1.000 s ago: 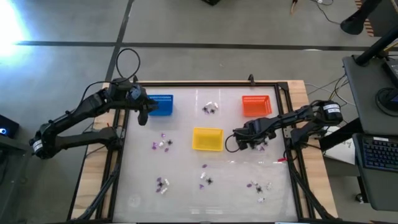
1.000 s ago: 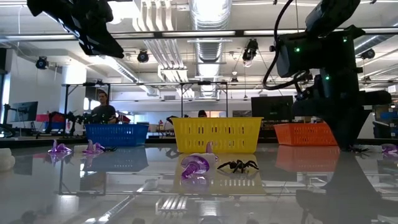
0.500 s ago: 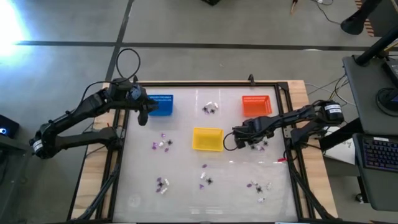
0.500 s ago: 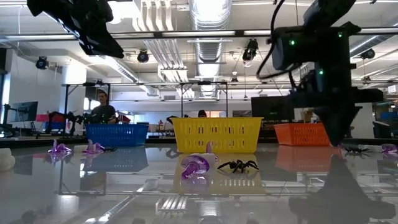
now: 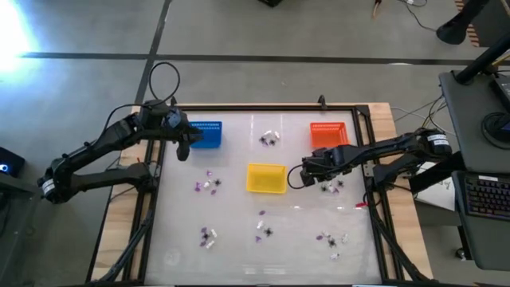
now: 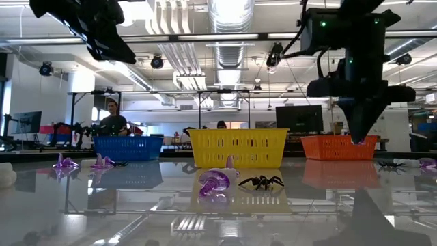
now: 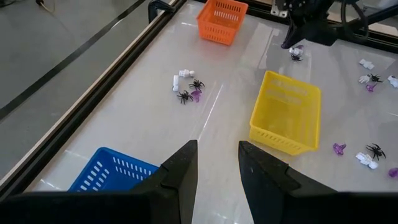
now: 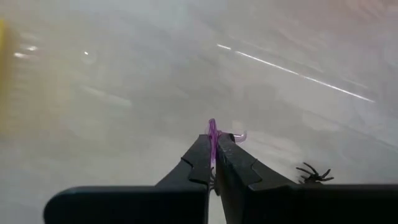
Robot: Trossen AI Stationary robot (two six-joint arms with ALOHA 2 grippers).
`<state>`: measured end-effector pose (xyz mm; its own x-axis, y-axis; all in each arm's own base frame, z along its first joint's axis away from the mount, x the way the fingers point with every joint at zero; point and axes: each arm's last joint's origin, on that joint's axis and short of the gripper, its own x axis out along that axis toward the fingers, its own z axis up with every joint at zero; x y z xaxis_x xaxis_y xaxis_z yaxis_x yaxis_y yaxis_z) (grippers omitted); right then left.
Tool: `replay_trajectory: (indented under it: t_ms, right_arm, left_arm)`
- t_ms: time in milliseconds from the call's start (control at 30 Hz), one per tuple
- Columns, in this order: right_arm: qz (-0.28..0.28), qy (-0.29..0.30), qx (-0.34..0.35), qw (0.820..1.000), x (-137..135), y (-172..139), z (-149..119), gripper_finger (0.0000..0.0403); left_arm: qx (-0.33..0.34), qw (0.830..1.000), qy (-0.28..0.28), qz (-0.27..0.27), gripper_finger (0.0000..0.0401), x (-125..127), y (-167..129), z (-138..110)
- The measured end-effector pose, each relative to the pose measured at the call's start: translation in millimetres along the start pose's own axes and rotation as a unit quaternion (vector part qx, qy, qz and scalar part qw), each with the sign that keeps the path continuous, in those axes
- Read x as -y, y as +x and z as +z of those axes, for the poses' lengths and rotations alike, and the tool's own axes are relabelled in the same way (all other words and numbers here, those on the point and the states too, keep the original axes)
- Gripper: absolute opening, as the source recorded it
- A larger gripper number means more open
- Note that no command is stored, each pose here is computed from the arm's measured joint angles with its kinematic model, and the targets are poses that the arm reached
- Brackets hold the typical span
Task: Sort Halloween decoration
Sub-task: Put the purple witch hat toy into the orange bin
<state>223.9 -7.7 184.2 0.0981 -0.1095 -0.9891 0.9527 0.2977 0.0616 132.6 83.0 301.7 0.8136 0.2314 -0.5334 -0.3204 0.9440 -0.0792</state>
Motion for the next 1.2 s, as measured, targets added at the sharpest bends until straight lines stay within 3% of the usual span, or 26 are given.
replay_trajectory:
  t_ms: [333, 600, 933, 1200]
  right_arm:
    - [0.043, 0.055, 0.099, 0.993, 24.8, -32.8, 25.5, 0.0008]
    - [0.034, 0.089, 0.143, 0.985, 51.6, -43.2, 55.4, 0.0009]
    - [-0.027, 0.099, 0.135, 0.986, 71.7, -24.0, 92.6, 0.0009]
    - [-0.010, 0.077, 0.134, 0.988, 71.4, -4.5, 118.9, 0.0009]
  left_arm:
    - [0.000, 1.000, 0.004, 0.000, 0.0099, 0.0, 0.0, 0.0]
    - [0.000, 1.000, 0.004, 0.003, 0.0099, -0.2, 0.0, 0.1]
    - [0.000, 1.000, 0.000, 0.004, 0.0099, -0.3, 0.0, 0.1]
    - [0.000, 1.000, 0.000, 0.004, 0.0099, -0.3, 0.0, 0.1]
